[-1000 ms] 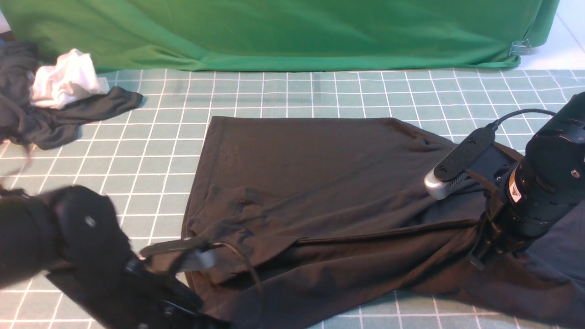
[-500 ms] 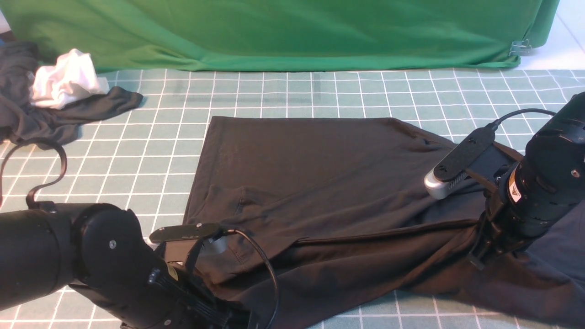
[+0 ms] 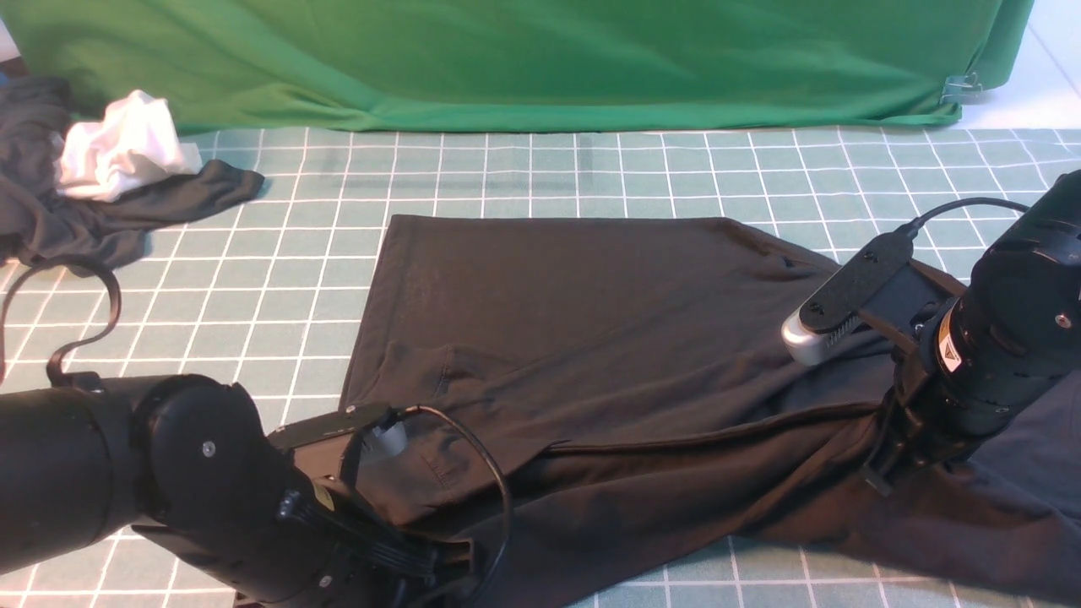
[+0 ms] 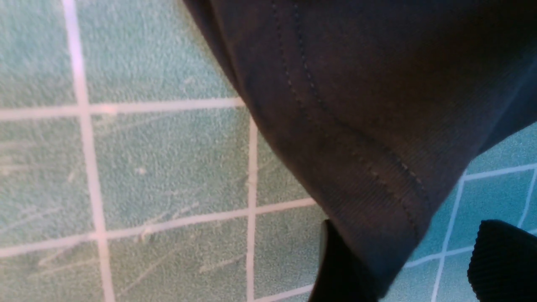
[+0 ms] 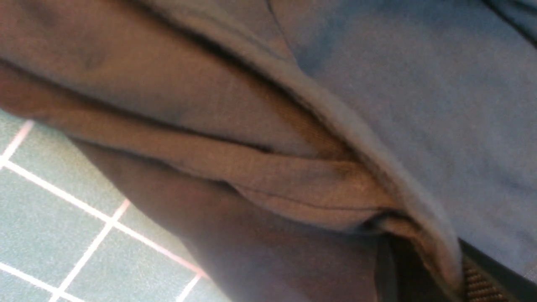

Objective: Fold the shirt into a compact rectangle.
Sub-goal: 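Grasp the near edge of the shirt at its hem and shoulder corners, then fold the black garment in half by bringing its near edge over to the far edge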

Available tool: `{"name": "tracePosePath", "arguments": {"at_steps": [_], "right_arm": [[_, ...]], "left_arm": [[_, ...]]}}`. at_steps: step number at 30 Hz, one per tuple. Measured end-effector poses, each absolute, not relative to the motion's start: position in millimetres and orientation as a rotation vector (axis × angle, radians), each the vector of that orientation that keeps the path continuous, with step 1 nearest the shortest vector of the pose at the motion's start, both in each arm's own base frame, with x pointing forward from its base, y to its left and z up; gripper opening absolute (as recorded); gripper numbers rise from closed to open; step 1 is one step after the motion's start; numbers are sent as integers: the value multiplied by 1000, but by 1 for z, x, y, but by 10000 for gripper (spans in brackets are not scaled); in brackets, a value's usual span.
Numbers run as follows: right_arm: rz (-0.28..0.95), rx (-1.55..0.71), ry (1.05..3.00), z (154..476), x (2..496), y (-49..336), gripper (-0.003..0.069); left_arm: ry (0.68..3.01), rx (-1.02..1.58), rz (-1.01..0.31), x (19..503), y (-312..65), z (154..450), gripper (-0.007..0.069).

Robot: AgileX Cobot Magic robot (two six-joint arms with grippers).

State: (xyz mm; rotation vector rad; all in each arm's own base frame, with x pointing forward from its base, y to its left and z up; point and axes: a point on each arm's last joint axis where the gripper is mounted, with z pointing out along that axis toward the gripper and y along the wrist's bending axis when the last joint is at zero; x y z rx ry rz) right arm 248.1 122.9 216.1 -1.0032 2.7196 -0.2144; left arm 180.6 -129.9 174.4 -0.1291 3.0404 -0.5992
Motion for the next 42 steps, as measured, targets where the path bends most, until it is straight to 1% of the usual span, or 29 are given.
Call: {"name": "tracePosePath", "arguments": {"at_steps": [8,12,13,14,20,21,22,23,25,26,27,31,32,33,35,36,38,42], "right_arm": [[-213,-1003,2718,216,248,123,43],[-213,-1003,2718,216,248,123,43],[-213,-1003,2718,216,248,123,43],[-213,-1003,2718,216,248,123,43],[-213,-1003,2717,216,248,123,43],[-213,-1003,2717,216,248,123,43],[-213,-1003,2717,216,248,123,43],[-213,-1003,2718,216,248,123,43],[-214,-1003,2719,216,248,123,43],[-214,-1003,2719,216,248,123,43],[-215,-1003,2720,216,248,123,43],[-213,-990,2725,216,248,123,43],[-213,-987,2727,216,248,123,43],[-213,-986,2726,216,248,123,43],[-211,-977,2721,220,250,124,43],[-210,-976,2720,221,250,124,43],[-201,-963,2696,227,255,127,43],[-180,-937,2641,241,264,132,43]], "left_arm": [[3135,-188,-566,183,-133,155,379],[3118,-211,-582,185,-134,155,367],[3101,-218,-586,186,-134,155,337],[3098,-219,-585,186,-134,155,332],[3090,-111,-579,187,-134,153,55],[3099,-87,-582,186,-134,154,27],[3103,-87,-581,186,-134,154,25],[3109,-68,-593,183,-134,158,14],[3096,-37,-624,181,-134,170,11],[3091,-36,-628,181,-134,172,11],[3042,-21,-664,181,-135,187,11],[2883,-40,-754,191,-131,231,11],[2835,-63,-770,197,-128,242,11],[2828,-60,-773,197,-128,244,11],[2742,-133,-780,212,-115,265,11],[2737,-139,-780,213,-114,266,11],[2681,-200,-752,226,-99,277,11],[2621,-274,-718,243,-82,284,12]]}}
